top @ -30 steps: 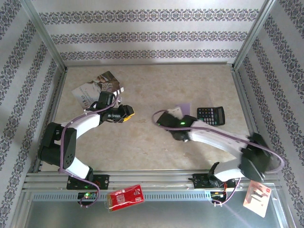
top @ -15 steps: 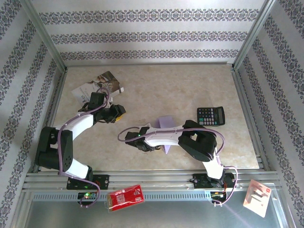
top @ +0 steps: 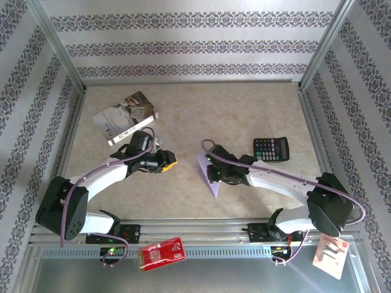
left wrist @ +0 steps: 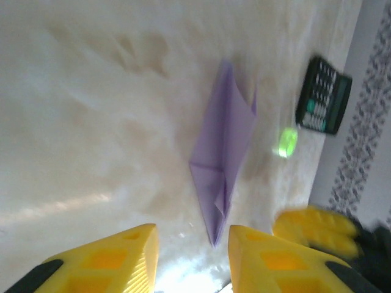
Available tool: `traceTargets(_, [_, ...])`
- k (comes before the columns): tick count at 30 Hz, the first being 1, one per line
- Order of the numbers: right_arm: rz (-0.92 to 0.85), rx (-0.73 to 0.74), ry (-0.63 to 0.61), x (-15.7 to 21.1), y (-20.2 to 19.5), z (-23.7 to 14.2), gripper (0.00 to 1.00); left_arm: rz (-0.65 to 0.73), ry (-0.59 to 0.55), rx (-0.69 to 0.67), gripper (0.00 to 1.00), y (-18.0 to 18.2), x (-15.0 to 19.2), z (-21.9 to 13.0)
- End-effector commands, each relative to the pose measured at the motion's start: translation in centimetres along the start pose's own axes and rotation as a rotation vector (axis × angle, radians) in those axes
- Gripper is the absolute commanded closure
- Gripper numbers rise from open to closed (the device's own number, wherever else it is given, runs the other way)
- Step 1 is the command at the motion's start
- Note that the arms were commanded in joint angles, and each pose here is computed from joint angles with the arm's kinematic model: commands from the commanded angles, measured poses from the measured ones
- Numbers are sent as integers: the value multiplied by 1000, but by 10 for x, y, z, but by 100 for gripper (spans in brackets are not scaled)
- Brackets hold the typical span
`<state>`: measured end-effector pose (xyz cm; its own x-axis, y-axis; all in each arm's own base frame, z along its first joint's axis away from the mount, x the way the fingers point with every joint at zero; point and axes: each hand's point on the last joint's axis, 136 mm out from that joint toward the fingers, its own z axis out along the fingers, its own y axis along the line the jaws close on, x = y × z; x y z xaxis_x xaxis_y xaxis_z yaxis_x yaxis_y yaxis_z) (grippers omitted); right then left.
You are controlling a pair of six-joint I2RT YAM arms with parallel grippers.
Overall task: Fold a paper plane with a square sheet of paper (pick it up from the middle)
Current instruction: Turn over the paper at the center of the table, then fold the wing for the fifth time at the center of the table.
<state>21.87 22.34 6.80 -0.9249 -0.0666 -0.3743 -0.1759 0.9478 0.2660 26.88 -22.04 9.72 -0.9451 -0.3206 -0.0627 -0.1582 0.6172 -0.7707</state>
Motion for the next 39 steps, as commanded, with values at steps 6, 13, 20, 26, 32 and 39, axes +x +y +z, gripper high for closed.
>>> traceTargets(6, [73, -204, 51, 10, 13, 37, 92, 33, 112, 20, 78, -29, 27, 49])
traceTargets(13, [167, -118, 76, 26, -1, 61, 95, 30, 179, 27, 83, -33, 33, 67])
traceTargets(20, [336, -75, 24, 37, 0, 66, 96, 7, 245, 67, 84, -33, 33, 91])
traceTargets(26, [470, -168, -84, 23, 27, 58, 94, 20, 295, 17, 85, -15, 29, 110])
traceTargets(32, [444, -263, -128, 7, 46, 33, 88, 100, 367, -78, 85, 3, 18, 116])
traceTargets(39, [353, -290, -87, 3, -3, 4, 75, 203, 388, -106, 80, -8, -6, 115])
